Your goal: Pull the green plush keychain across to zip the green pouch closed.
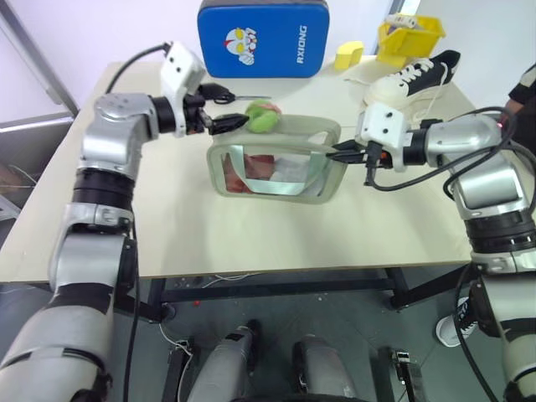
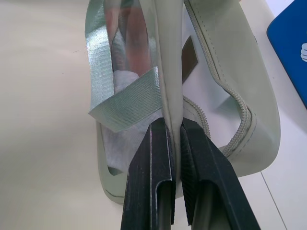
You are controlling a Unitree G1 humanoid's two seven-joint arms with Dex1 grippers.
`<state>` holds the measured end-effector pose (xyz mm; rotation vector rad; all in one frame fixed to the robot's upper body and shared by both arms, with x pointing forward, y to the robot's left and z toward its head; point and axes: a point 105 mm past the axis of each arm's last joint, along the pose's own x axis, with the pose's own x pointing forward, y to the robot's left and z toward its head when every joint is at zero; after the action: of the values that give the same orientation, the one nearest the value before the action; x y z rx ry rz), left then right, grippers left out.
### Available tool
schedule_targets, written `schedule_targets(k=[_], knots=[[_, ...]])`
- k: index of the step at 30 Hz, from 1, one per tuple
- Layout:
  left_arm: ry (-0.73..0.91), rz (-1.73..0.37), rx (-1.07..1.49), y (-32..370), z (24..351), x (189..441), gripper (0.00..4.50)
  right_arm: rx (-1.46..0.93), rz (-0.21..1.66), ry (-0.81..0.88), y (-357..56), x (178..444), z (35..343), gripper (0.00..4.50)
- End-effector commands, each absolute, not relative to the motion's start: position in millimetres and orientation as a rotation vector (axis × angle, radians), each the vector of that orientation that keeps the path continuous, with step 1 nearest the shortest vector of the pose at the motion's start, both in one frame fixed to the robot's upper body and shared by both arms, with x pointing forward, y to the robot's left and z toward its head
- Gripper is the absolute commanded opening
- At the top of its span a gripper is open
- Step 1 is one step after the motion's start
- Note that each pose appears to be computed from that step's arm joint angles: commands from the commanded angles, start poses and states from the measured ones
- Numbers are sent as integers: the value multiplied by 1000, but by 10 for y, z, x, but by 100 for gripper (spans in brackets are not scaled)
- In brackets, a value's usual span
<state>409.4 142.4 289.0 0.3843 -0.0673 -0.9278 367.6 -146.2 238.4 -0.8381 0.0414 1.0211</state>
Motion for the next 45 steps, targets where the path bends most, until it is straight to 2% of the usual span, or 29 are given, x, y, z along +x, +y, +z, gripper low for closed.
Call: schedule_targets(k=[1,7,13,16,23,27,30,35,40,45], knots=[[-75,-977,397,1615,3020,3829,449,-859,1026,-2,-1397,3678,2484,0],[45,-982,429,1653,2567,3654,449,-857,1037,-17,-1341,3705,2503,0],[54,-901,458,1620,2315,3832,449,-858,1044,-17,-1330,3709,2508,0],[48,-888,441,1628,2296,3879,369,-859,1047,-15,-1331,3705,2505,0],[29,-941,426,1583,2380,3801,5,-869,1027,-19,-1360,3729,2527,0],[34,-948,433,1562,2372,3786,5,-848,1012,-18,-1367,3764,2539,0],[43,-950,435,1531,2340,3774,0,-820,1018,1,-1401,3772,2584,109],[48,-942,439,1542,2331,3762,0,-854,1006,-66,-1363,3796,2936,360],[52,-937,440,1558,2318,3748,0,-648,1111,-170,-917,3745,3166,360],[53,-935,439,1558,2316,3741,0,-575,1159,-183,-552,3789,3068,360]])
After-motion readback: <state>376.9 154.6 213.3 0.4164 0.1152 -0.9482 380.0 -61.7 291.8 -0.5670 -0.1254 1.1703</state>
